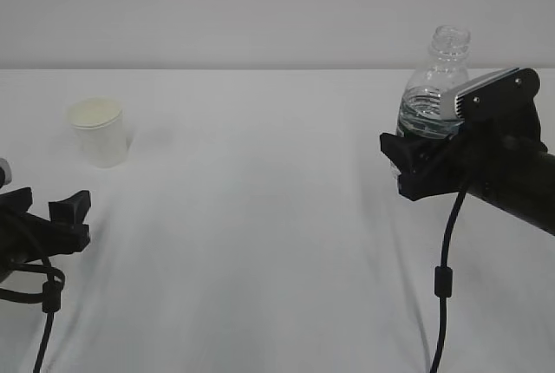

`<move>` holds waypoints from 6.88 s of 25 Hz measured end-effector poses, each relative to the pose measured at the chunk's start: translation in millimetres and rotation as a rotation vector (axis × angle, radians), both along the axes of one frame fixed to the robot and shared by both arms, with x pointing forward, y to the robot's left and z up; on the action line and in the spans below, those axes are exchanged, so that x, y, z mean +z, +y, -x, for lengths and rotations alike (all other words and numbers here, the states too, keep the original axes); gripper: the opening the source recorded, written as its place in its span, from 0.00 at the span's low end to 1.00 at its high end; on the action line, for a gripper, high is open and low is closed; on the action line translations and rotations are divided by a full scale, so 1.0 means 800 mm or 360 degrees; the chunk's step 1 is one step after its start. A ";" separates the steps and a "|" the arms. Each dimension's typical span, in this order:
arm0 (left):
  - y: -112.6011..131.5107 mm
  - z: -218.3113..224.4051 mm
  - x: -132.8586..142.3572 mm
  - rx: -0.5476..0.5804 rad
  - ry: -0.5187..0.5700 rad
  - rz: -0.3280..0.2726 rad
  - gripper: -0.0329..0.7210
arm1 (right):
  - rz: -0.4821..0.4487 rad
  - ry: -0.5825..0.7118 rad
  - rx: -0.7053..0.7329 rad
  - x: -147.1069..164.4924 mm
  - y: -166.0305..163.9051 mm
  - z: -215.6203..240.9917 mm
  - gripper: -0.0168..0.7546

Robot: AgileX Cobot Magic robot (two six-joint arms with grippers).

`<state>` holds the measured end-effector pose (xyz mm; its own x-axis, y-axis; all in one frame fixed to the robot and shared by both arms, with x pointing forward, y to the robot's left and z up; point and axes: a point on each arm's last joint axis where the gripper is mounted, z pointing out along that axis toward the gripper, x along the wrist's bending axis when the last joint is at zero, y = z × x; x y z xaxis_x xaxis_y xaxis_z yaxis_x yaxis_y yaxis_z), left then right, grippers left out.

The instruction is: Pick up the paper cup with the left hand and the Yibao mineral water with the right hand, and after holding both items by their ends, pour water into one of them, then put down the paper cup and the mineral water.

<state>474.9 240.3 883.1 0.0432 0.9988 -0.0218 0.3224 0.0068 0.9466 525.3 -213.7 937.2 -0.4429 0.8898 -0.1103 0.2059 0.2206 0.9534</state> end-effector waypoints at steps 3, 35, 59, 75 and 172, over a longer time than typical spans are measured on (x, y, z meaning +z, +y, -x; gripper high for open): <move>0.003 -0.010 -0.003 0.0023 -0.0005 0.0000 0.78 | 0.0002 0.0000 0.0004 0.000 0.000 0.000 0.67; 0.027 -0.066 -0.017 -0.0141 -0.0063 -0.0044 0.76 | 0.0006 0.0003 0.0045 0.000 0.003 0.001 0.67; 0.019 -0.122 -0.053 -0.0155 -0.0087 -0.0044 0.76 | 0.0006 0.0003 0.0045 0.000 0.003 0.001 0.67; 0.016 -0.161 -0.062 -0.0144 -0.0175 -0.0036 0.76 | 0.0006 0.0003 0.0045 0.000 0.003 0.001 0.67; 0.021 -0.235 -0.080 -0.0182 -0.0095 -0.0044 0.71 | 0.0009 0.0018 0.0129 -0.001 0.008 0.004 0.67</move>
<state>662.7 256.8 819.2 0.1574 0.9875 0.0117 0.2627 -0.0533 0.9634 521.7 -207.6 936.1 -0.5144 0.8505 -0.1097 0.1977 0.2421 0.9499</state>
